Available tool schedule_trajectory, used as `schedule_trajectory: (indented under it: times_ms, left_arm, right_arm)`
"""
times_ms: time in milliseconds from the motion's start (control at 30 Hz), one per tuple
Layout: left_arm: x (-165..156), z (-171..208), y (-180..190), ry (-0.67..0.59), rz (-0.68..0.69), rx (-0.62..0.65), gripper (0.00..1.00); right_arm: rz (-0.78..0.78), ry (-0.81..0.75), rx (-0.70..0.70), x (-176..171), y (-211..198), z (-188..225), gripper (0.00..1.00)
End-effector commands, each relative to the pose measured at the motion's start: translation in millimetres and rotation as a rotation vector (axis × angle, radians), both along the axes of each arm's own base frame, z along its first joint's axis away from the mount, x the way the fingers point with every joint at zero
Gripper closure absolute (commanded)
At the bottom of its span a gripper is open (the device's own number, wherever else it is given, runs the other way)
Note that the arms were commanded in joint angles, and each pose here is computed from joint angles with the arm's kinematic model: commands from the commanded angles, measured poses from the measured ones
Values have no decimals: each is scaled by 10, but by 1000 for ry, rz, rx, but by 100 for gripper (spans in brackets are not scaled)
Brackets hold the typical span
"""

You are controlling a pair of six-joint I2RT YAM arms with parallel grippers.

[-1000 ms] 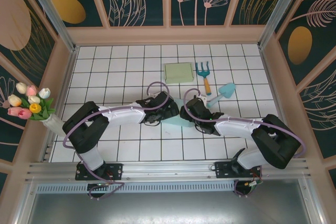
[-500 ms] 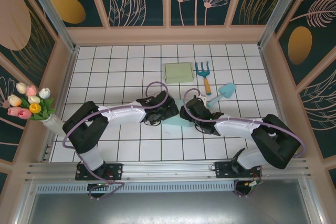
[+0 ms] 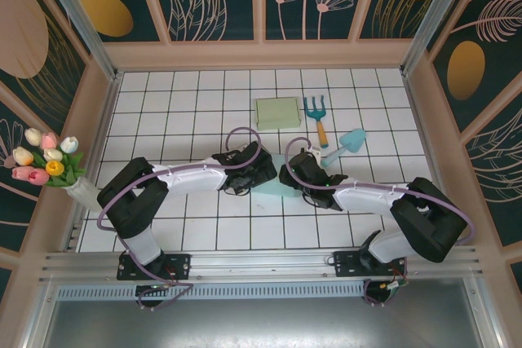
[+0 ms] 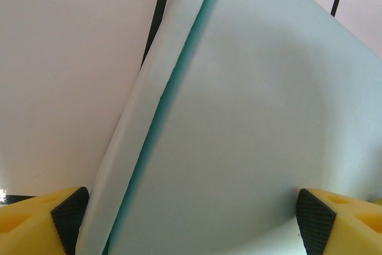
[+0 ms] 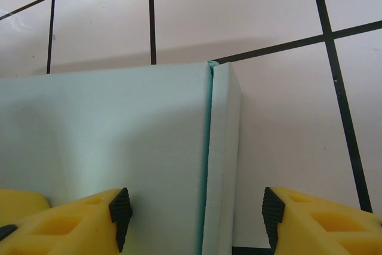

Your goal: Fold the paper box

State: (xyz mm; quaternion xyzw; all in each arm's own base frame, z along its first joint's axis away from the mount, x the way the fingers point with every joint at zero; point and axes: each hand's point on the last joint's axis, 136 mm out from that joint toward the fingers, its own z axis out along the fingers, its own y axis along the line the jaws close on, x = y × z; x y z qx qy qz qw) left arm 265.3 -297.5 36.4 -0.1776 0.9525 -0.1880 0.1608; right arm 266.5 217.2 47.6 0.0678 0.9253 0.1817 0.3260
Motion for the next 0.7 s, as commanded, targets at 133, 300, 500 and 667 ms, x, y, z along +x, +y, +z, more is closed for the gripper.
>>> schedule_trajectory:
  times_ms: [133,300,500,667]
  left_arm:
    - [-133,-299,262,47,28,111,11]
    - [-130,-310,293,40,33,123,11]
    - [-130,-320,326,39,31,143,11]
    - [-129,-314,351,36,36,151,11]
  right_arm:
    - [12,53,-11,-139,-57,-93,35]
    - [8,48,3,-162,-62,0,35]
    - [-10,18,15,-234,-76,151,41]
    - [3,20,18,-335,-32,175,46]
